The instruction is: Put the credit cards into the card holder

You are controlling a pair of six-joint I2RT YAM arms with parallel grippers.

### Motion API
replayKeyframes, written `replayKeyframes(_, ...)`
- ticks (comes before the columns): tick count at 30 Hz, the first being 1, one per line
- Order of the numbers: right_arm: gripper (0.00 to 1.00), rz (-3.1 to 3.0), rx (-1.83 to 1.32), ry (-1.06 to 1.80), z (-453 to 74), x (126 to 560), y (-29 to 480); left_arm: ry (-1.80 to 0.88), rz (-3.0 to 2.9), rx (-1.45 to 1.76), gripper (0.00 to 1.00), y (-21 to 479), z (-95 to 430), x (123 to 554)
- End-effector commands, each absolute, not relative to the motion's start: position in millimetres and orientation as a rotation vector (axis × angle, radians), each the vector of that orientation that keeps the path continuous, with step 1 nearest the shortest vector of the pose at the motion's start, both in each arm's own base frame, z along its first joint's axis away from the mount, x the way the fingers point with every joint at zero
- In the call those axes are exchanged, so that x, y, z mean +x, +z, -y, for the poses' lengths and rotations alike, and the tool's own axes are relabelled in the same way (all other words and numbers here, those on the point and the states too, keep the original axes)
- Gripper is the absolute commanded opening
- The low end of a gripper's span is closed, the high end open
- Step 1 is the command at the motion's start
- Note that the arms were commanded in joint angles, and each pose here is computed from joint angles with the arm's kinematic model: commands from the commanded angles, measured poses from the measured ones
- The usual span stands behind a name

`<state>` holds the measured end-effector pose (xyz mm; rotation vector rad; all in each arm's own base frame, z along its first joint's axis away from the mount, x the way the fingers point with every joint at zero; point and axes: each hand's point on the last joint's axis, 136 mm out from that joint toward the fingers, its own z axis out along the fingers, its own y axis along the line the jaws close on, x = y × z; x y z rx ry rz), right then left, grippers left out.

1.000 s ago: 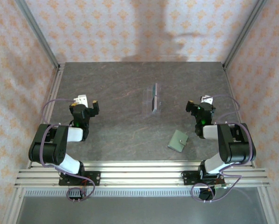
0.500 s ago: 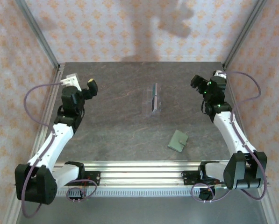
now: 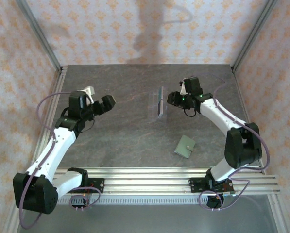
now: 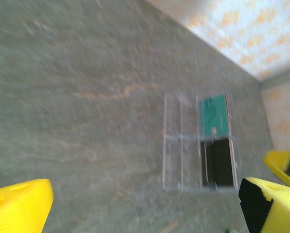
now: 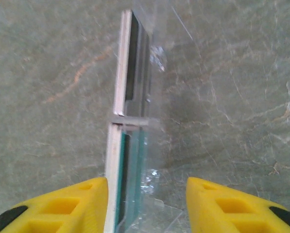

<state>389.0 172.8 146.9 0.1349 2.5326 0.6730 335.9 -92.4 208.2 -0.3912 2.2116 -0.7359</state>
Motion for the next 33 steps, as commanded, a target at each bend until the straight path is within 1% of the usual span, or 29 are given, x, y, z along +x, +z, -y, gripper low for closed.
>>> replayKeyframes(1, 0.45, -2.583, 0.124, 0.665, -176, 381, 148, -0.842, -2.304, -0.309, 0.99, 198, 120, 322)
replayKeyframes(3, 0.43, -2.611, 0.101, 0.686, -181, 376, 141, -0.827, -2.337, -0.26, 1.0, 189, 127, 321)
replayKeyframes(5, 0.39, -2.63, 0.1, 0.706, -186, 374, 134, -0.826, -2.365, -0.262, 0.99, 182, 129, 323)
replayKeyframes(11, 0.37, -2.618, 0.083, 0.741, -200, 380, 135, -0.81, -2.354, -0.281, 0.99, 182, 128, 331)
replayKeyframes(15, 0.26, -2.648, 0.084, 0.725, -202, 385, 123, -0.81, -2.408, -0.271, 0.99, 179, 130, 329)
replayKeyframes(16, 0.22, -2.654, 0.078, 0.727, -204, 386, 121, -0.801, -2.416, -0.283, 0.99, 174, 129, 329)
replayKeyframes(17, 0.2, -2.658, 0.071, 0.723, -204, 386, 119, -0.798, -2.414, -0.297, 0.99, 172, 128, 329)
replayKeyframes(22, 0.2, -2.685, 0.063, 0.672, -201, 386, 108, -0.813, -2.449, -0.283, 0.99, 169, 131, 323)
replayKeyframes(23, 0.17, -2.689, 0.049, 0.667, -202, 386, 107, -0.799, -2.45, -0.286, 0.99, 167, 129, 323)
replayKeyframes(25, 0.15, -2.688, 0.018, 0.633, -203, 387, 106, -0.781, -2.445, -0.295, 0.99, 164, 127, 324)
replayKeyframes(29, 0.04, -2.678, -0.03, 0.638, -211, 392, 110, -0.8, -2.466, -0.276, 0.99, 169, 130, 324)
replayKeyframes(33, 0.02, -2.641, -0.17, 0.65, -228, 394, 125, -0.744, -2.46, -0.292, 0.99, 168, 124, 327)
